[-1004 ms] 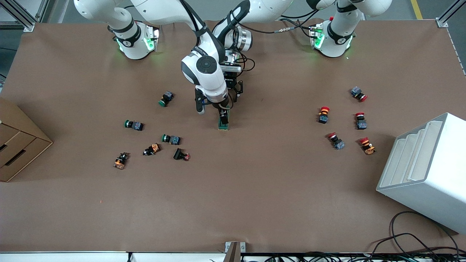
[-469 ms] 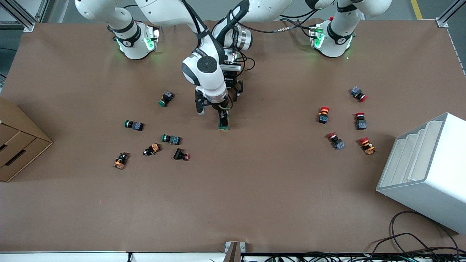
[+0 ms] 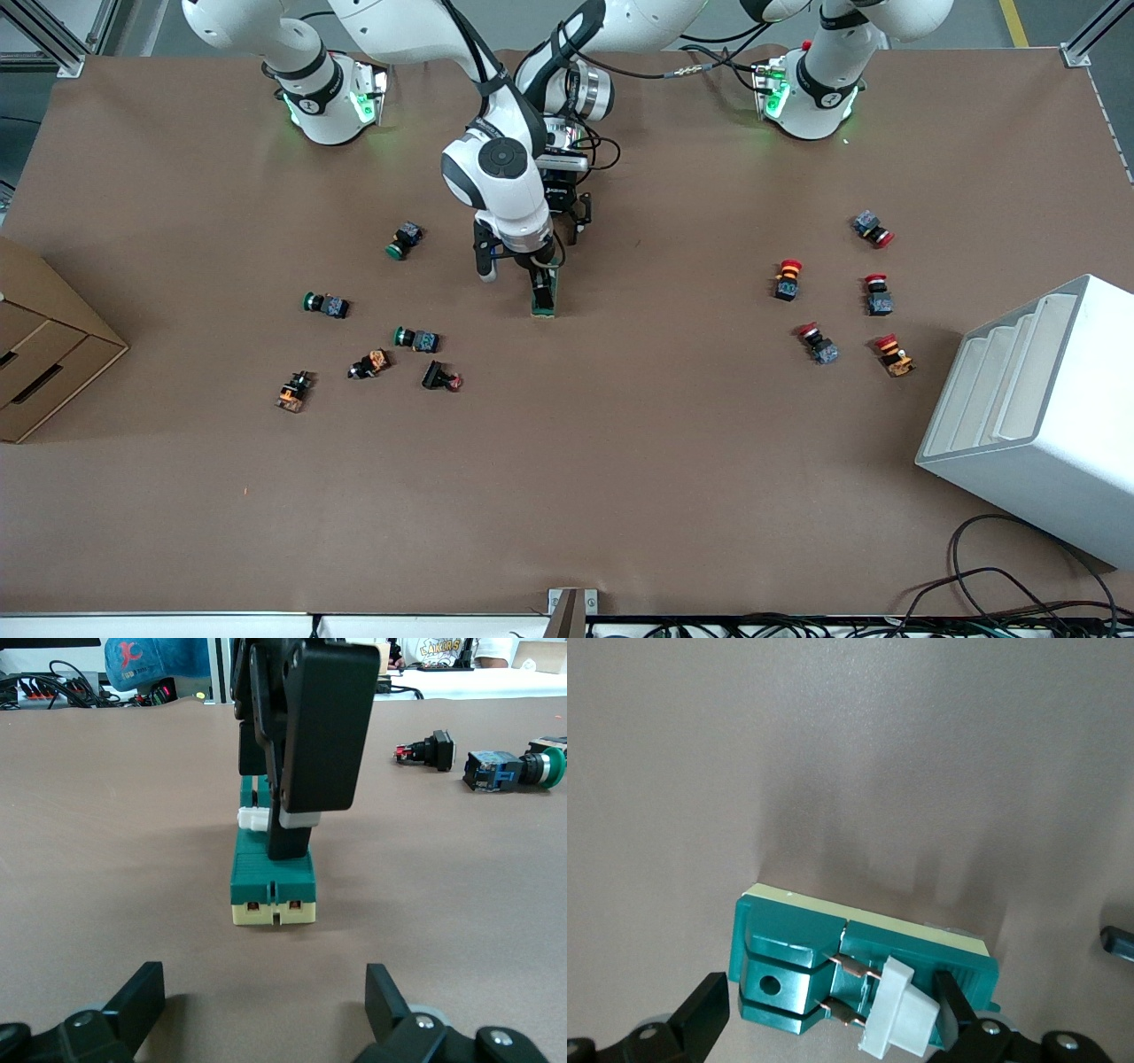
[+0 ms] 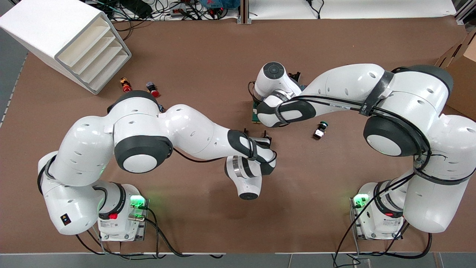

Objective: Close load switch with both arms
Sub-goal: 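Push the white switch handle down with the right gripper, then press the white handle fully closed with the right gripper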

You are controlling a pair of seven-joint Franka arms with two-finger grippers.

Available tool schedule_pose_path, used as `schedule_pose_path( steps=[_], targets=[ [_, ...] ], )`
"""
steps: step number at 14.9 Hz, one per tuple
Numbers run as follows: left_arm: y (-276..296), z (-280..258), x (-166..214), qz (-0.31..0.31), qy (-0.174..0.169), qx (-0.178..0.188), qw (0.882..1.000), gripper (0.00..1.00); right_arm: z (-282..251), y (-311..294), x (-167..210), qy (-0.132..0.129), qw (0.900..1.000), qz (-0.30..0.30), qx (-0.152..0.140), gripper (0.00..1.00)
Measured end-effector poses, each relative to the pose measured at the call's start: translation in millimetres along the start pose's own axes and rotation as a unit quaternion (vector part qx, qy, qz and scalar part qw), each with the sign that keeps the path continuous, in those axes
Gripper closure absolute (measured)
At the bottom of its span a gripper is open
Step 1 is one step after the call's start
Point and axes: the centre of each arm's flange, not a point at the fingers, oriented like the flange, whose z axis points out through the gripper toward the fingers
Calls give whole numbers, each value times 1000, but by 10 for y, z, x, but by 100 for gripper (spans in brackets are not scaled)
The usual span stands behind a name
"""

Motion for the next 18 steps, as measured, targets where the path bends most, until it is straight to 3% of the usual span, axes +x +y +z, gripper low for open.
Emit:
schedule_pose_path(
  steps=[5,10,18],
  targets=[
    [0,0,0,0,0,0,1000,0,-90,-65,1,0,1000,8,1,0],
    [-1,-3,-4,0,0,0,1000,0,-282,-558,195,-10,999,33,42,0],
    [1,-69,-53,4,5,-3,1000,0,-205,-666,176,-8,998,33,48,0]
  ],
)
